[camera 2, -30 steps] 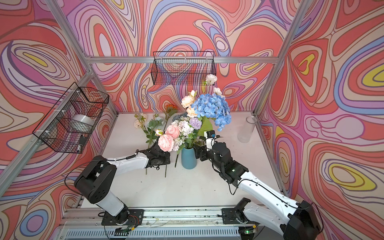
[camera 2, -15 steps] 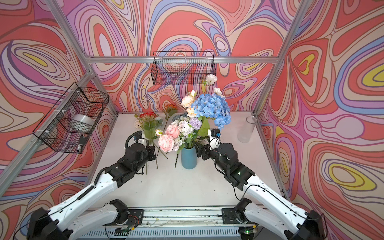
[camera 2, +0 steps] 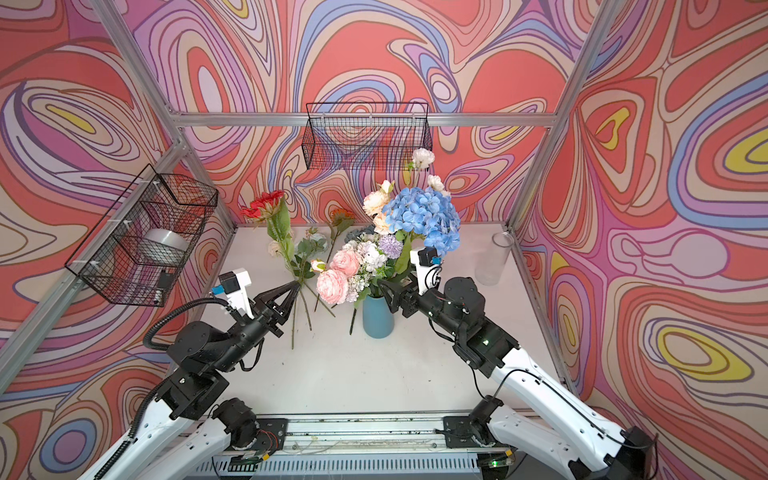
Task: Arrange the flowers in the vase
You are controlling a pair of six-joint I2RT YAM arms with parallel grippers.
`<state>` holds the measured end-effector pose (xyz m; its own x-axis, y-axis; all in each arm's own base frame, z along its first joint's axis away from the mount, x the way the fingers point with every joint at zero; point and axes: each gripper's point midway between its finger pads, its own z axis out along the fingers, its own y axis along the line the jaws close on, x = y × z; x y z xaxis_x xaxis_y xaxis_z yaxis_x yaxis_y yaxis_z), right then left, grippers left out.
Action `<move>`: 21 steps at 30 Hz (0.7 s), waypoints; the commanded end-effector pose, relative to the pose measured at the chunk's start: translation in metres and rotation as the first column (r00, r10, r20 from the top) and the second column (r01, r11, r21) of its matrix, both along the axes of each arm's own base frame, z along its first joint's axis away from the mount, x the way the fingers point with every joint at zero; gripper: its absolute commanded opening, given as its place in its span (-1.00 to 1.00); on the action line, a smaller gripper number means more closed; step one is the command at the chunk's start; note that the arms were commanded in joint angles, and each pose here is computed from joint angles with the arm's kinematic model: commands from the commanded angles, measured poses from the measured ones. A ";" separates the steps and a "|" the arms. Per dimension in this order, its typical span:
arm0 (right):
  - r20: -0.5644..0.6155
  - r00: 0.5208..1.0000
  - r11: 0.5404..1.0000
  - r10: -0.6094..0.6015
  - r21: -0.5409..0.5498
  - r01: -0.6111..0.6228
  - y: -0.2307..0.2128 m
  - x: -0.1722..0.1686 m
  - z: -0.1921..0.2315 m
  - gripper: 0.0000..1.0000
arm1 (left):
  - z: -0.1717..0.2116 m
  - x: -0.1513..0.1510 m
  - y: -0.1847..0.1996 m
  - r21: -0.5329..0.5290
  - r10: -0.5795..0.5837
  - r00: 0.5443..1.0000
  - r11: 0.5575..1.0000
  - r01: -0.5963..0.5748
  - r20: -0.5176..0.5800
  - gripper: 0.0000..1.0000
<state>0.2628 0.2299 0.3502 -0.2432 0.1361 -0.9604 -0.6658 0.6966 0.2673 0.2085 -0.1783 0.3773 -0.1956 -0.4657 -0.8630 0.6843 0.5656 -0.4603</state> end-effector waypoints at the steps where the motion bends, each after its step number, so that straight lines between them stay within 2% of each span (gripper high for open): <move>1: 0.024 0.990 0.989 0.142 0.034 -0.142 0.015 -0.020 0.031 0.71 | 0.040 -0.035 -0.030 -0.003 -0.234 0.961 0.972 0.237 0.146 -1.00; 3: 0.044 0.978 0.977 0.202 0.054 -0.204 0.020 -0.030 0.050 0.72 | 0.044 -0.043 -0.050 0.032 -0.318 0.936 0.948 0.317 0.151 -1.00; 6: 0.092 0.949 0.947 0.300 0.087 -0.308 0.027 -0.048 0.081 0.75 | 0.042 -0.052 -0.081 0.122 -0.391 0.907 0.919 0.376 0.158 -1.00; 9: 0.131 0.916 0.911 0.380 0.116 -0.395 0.033 -0.062 0.103 0.75 | 0.035 -0.049 -0.101 0.191 -0.400 0.904 0.909 0.370 0.152 -1.00; 11: 0.139 0.893 0.886 0.429 0.126 -0.445 0.039 -0.068 0.109 0.74 | 0.033 -0.043 -0.108 0.199 -0.394 0.907 0.910 0.363 0.149 -1.00; 13: 0.137 0.879 0.871 0.456 0.132 -0.473 0.043 -0.070 0.110 0.72 | 0.034 -0.039 -0.112 0.190 -0.387 0.907 0.915 0.356 0.163 -1.00; 18: 0.135 0.880 0.867 0.456 0.156 -0.473 0.046 -0.066 0.103 0.63 | 0.036 -0.035 -0.120 0.182 -0.393 0.902 0.914 0.362 0.179 -1.00; 21: 0.130 0.879 0.865 0.458 0.161 -0.475 0.048 -0.063 0.099 0.47 | 0.033 -0.033 -0.122 0.194 -0.396 0.901 0.911 0.363 0.174 -1.00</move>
